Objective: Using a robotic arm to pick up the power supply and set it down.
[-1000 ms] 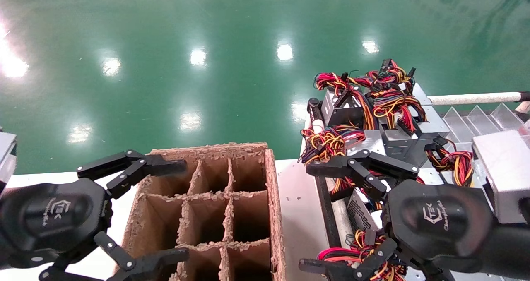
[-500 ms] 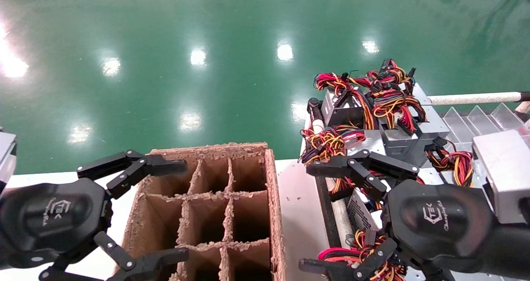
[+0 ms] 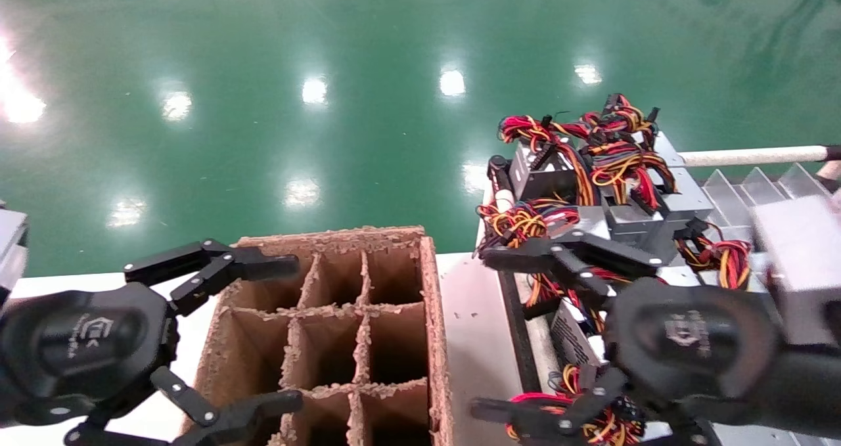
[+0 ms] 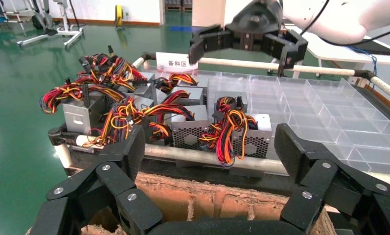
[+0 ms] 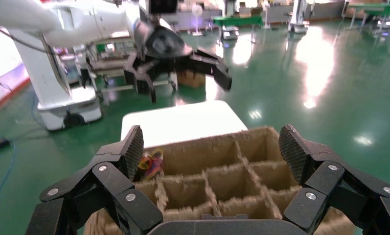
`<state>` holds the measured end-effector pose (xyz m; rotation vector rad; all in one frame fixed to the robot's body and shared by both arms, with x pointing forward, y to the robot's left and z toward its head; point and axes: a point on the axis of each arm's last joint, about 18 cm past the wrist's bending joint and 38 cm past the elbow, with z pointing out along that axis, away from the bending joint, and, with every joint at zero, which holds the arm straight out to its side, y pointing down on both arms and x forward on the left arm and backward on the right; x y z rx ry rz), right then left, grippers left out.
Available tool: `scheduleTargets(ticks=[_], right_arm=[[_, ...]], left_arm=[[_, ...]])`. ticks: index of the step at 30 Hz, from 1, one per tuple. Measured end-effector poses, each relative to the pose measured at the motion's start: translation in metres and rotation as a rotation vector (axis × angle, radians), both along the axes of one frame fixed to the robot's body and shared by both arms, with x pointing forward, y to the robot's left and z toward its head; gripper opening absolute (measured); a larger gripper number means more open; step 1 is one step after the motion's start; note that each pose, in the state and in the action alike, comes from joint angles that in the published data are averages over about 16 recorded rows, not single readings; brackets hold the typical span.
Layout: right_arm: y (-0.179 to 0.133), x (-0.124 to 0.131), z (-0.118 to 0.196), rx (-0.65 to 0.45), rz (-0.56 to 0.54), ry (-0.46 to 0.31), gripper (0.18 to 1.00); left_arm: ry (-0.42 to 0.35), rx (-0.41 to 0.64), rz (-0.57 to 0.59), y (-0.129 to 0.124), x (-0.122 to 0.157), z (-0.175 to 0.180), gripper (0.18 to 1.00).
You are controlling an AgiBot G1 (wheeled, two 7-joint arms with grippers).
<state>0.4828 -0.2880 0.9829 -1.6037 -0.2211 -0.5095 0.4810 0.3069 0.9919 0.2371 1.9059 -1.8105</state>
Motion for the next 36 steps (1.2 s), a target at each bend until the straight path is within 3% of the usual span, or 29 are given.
scheduleTargets(ticks=[10, 16, 25, 36], right_arm=[[0.040, 0.019, -0.028, -0.054, 0.065, 0.073, 1.000], [0.068, 0.032, -0.051, -0.094, 0.121, 0.115, 1.000], [0.111, 0.047, -0.082, -0.153, 0.215, 0.140, 1.000], [0.156, 0.068, -0.103, -0.230, 0.277, 0.106, 1.000]], left_arm=[[0.000, 0.000, 0.000, 0.000, 0.000, 0.000, 0.898], [0.000, 0.000, 0.000, 0.000, 0.000, 0.000, 0.806], [0.000, 0.000, 0.000, 0.000, 0.000, 0.000, 0.586], [0.000, 0.000, 0.000, 0.000, 0.000, 0.000, 0.344]])
